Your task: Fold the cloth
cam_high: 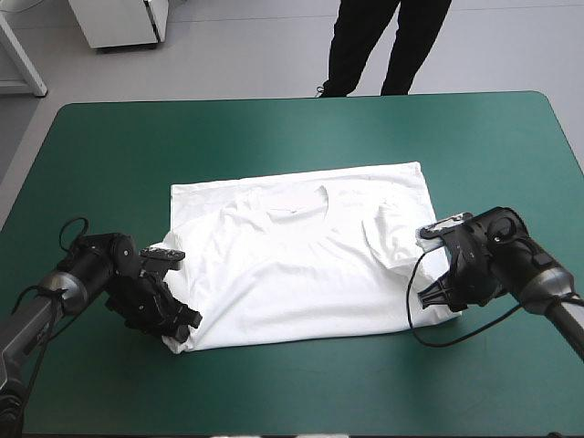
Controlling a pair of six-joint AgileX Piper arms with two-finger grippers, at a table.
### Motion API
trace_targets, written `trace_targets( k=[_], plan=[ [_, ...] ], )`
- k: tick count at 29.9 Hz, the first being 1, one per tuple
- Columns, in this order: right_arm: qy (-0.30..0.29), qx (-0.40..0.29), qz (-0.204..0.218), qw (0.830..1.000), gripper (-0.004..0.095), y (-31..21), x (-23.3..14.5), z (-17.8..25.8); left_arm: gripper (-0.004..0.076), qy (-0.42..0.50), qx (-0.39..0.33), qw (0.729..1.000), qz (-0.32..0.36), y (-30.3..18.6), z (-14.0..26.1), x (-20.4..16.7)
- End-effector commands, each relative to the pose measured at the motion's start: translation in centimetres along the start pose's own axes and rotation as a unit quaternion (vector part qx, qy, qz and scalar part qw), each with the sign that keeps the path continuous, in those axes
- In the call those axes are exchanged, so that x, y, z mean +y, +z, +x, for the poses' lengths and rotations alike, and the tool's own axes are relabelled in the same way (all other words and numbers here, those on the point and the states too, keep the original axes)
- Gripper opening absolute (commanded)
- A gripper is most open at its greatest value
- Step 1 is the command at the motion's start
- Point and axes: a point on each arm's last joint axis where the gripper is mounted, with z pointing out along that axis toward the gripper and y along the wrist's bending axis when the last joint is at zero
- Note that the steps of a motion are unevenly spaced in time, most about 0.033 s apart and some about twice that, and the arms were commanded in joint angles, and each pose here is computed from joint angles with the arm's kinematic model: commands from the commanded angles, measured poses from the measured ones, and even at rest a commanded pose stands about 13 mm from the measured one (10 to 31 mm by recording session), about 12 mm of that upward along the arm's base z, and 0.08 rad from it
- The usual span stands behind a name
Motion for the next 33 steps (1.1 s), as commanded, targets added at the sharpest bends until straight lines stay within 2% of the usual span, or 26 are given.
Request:
trace_targets(
  k=[1, 8, 17, 23, 25, 28, 29, 33],
  plan=[
    [-0.004, -0.001, 0.002, 1.000, 0.0440, 0.1, 0.1, -0.7, 0.0395, -0.001, -0.022, 1.000, 0.006, -0.6, -0.4, -0.2],
    [-0.004, 0.006, -0.024, 1.000, 0.0439, 2.0, 0.9, -2.0, 0.0395, 0.000, -0.022, 1.000, 0.006, -0.6, -0.4, -0.2],
    [-0.012, 0.043, -0.025, 0.999, 0.0439, 4.3, 1.3, -2.8, 0.0395, 0.000, -0.008, 1.000, 0.011, -0.5, -0.2, -0.3],
    [-0.007, 0.060, -0.039, 0.997, 0.0424, 5.2, 1.7, -3.0, 0.0395, -0.003, -0.006, 1.000, 0.012, -0.5, -0.1, -0.3],
    [-0.007, 0.065, -0.039, 0.997, 0.0338, 5.4, 1.7, -3.0, 0.0395, 0.000, -0.005, 1.000, 0.016, -0.5, -0.1, -0.4],
    [-0.011, 0.074, -0.039, 0.996, 0.0117, 5.8, 1.8, -2.9, 0.0395, -0.001, -0.006, 1.000, 0.017, -0.5, -0.1, -0.4],
    [-0.016, 0.077, -0.039, 0.996, 0.0010, 6.0, 1.9, -2.7, 0.0395, -0.001, -0.008, 1.000, 0.016, -0.5, -0.2, -0.4],
    [-0.027, 0.091, -0.040, 0.995, -0.0019, 6.6, 2.0, -2.0, 0.0372, -0.001, -0.016, 1.000, 0.014, -0.5, -0.3, -0.4]
  ],
)
